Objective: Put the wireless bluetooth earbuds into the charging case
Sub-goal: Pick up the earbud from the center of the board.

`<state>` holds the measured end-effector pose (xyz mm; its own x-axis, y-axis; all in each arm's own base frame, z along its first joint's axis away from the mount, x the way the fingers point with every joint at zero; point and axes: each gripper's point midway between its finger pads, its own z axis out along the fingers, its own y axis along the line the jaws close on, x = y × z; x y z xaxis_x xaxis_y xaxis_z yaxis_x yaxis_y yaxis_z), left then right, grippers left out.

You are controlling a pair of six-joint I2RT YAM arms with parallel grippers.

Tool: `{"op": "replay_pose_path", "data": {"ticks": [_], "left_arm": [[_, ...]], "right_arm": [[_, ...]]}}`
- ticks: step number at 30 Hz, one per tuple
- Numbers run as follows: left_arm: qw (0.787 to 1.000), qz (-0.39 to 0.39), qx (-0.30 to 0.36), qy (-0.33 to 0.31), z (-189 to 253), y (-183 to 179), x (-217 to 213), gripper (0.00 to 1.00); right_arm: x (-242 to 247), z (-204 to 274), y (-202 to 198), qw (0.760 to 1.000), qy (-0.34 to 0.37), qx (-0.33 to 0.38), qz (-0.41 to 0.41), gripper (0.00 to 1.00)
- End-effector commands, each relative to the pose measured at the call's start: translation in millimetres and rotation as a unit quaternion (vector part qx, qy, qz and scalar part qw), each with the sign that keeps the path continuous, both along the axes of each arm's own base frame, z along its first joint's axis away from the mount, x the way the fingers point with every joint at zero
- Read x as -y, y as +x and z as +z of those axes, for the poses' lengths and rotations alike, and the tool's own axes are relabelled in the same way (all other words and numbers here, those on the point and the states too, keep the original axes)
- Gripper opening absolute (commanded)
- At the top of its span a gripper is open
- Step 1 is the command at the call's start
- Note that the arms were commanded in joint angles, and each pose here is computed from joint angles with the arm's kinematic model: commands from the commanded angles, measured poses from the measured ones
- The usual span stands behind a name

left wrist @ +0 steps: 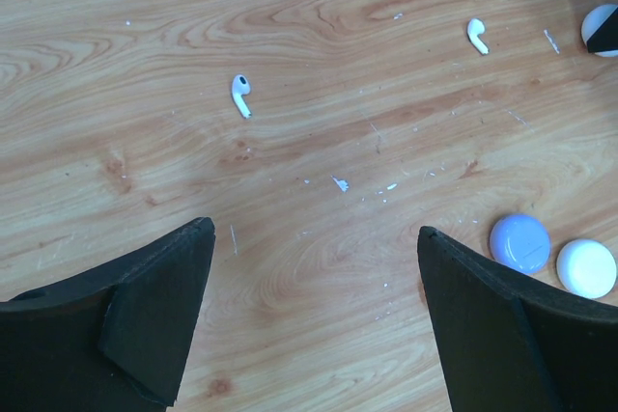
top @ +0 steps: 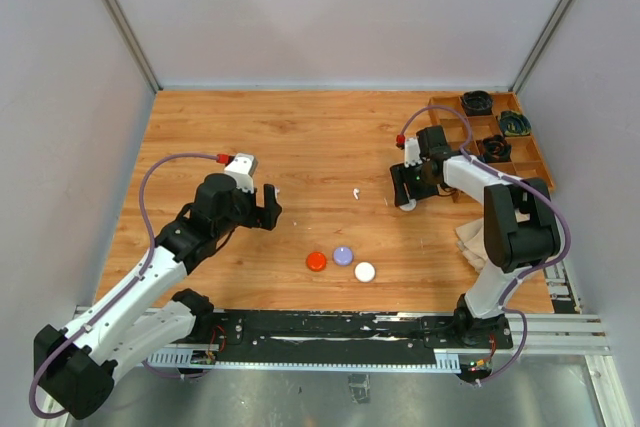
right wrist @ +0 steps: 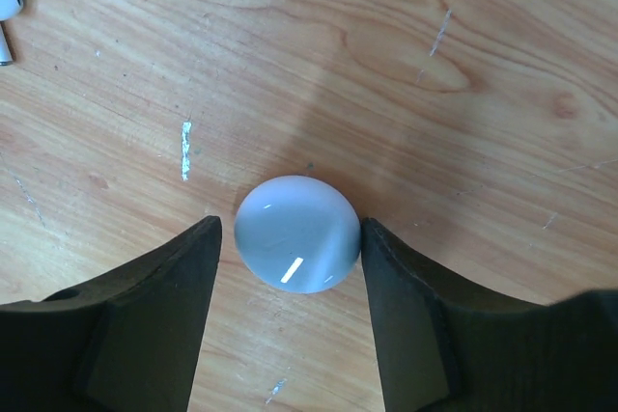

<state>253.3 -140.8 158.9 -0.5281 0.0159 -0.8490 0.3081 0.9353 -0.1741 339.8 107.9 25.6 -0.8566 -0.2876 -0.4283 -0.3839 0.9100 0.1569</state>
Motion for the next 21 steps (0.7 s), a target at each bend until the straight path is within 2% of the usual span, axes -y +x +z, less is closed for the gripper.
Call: {"op": "replay_pose_path", "data": {"ticks": [1, 8, 14, 17, 21], "left_arm": [[1.000, -0.004, 0.019, -0.007, 7, 3, 0, 0.91], [1.000, -0.013, 0.018, -0.013, 7, 2, 3, 0.90], [1.000, -0.014, 0.018, -0.017, 8, 2, 4, 0.89], [0.999, -0.016, 0.020, -0.024, 11, 2, 6, 0.88], [0.998, -0.002, 0.011, -0.063, 17, 2, 12, 0.86]], "right_arm": [[-1, 4, -6, 1.000, 0.009, -0.010, 0.006, 0.59], [2, -3, -12, 0.999, -0.033, -0.016, 0.019, 0.57], [4, -9, -15, 0.996, -0.084, -0.022, 0.035, 0.50], [0, -10, -17, 0.995, -0.092, -0.019, 0.043, 0.44], [-15, -3, -19, 0.995, -0.085, -0.009, 0.058, 0.42]]}}
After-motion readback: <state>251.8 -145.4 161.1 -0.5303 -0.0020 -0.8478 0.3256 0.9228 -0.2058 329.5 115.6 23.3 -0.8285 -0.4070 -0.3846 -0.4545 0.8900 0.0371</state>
